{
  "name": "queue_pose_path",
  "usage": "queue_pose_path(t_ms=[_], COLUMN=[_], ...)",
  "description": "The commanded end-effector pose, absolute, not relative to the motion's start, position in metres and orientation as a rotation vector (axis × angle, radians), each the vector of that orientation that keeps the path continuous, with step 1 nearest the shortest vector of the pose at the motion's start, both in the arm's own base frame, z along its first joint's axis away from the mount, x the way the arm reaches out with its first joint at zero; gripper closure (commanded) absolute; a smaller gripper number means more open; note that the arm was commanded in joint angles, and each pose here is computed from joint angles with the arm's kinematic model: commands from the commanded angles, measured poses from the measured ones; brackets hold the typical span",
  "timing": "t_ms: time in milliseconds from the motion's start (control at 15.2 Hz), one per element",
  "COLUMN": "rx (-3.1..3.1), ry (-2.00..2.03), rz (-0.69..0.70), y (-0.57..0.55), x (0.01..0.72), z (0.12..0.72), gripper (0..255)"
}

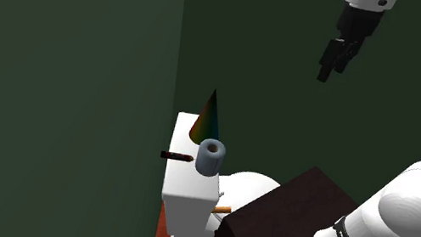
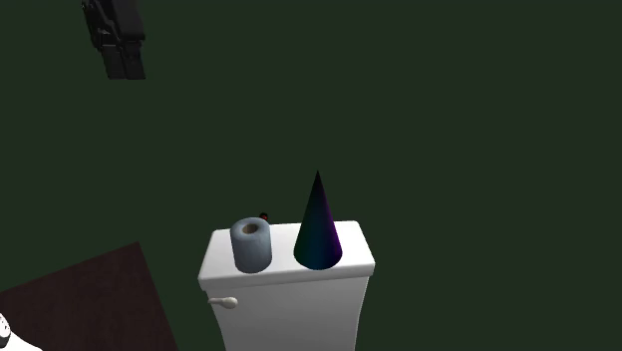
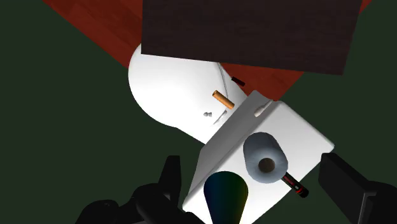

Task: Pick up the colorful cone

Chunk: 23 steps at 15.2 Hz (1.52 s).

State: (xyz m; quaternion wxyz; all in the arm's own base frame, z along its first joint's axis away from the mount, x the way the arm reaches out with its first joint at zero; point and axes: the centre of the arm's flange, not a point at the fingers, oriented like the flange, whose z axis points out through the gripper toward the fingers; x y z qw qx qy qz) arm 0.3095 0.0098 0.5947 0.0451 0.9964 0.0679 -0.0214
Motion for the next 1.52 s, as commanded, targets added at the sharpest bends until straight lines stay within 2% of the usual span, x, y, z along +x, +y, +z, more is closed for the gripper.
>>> queue_pose_path(t_ms=[0,726,1452], rx=[3.044,3.069,3.023], ry=[0.207,0.173,0.134], rz=[-0.065,0.403,0.877], y=[0.010,-0.001,-0.002], x=[0.310,0.319,0.370], z=[0.595,0.457,0.327], gripper=[0,0,0])
